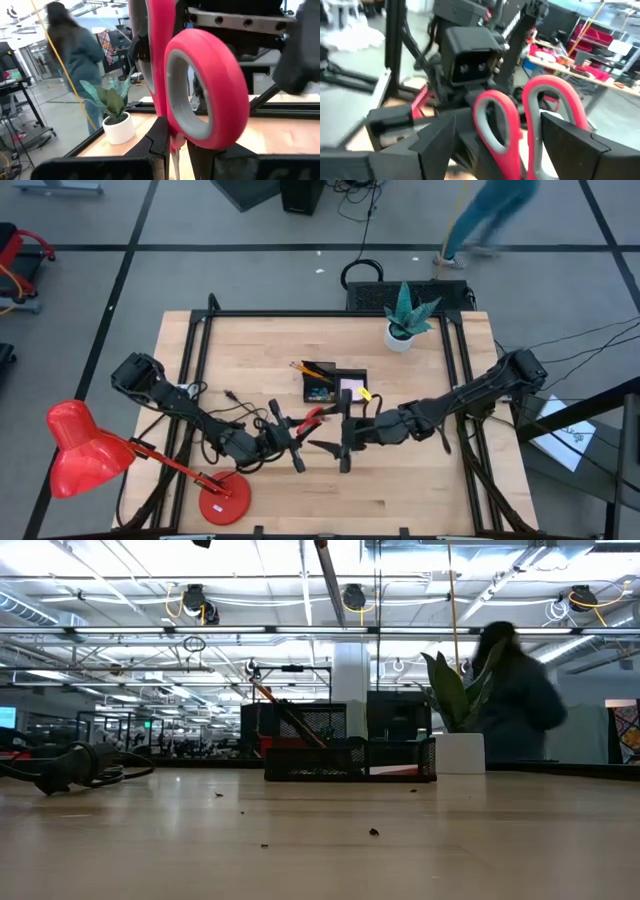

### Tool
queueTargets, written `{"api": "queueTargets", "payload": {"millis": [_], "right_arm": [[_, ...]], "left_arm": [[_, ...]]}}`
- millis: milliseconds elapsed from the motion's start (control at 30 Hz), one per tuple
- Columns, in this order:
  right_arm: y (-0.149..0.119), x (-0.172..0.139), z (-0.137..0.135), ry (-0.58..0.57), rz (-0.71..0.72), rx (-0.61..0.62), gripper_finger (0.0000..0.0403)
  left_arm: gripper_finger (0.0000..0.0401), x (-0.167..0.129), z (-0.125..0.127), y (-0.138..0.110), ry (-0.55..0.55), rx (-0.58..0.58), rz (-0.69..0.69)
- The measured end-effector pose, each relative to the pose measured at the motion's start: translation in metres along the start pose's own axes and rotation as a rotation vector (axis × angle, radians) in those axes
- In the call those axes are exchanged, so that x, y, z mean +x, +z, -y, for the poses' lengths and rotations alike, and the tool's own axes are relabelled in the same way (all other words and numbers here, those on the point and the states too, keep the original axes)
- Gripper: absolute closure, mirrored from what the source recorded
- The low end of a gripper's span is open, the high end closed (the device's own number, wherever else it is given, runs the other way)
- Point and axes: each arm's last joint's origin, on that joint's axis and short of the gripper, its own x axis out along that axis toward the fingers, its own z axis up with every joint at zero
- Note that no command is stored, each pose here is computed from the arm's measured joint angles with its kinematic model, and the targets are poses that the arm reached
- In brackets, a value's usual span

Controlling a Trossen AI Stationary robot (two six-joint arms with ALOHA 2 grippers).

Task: Pick and place office supplies into organizer
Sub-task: Put the red scissors into the black desk organizer

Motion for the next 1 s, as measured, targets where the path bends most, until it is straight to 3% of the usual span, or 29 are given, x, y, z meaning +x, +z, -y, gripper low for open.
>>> {"api": "queueTargets", "payload": {"millis": [133, 300, 467, 1000], "right_arm": [[-0.011, 0.007, -0.005, -0.097, 0.008, 0.025, 0.0132], [-0.022, 0.012, -0.018, -0.278, -0.016, -0.027, 0.0137], [-0.024, 0.012, -0.029, -0.384, -0.016, -0.054, 0.0134], [-0.023, 0.003, -0.045, -0.408, -0.012, 0.011, 0.0134]], "left_arm": [[0.0354, 0.004, -0.003, 0.000, 0.018, -0.016, 0.000], [0.0354, 0.010, -0.008, -0.002, 0.047, -0.032, -0.011], [0.0356, 0.014, -0.011, -0.001, 0.066, -0.036, -0.010], [0.0358, 0.023, -0.019, -0.001, 0.089, -0.036, -0.005]]}}
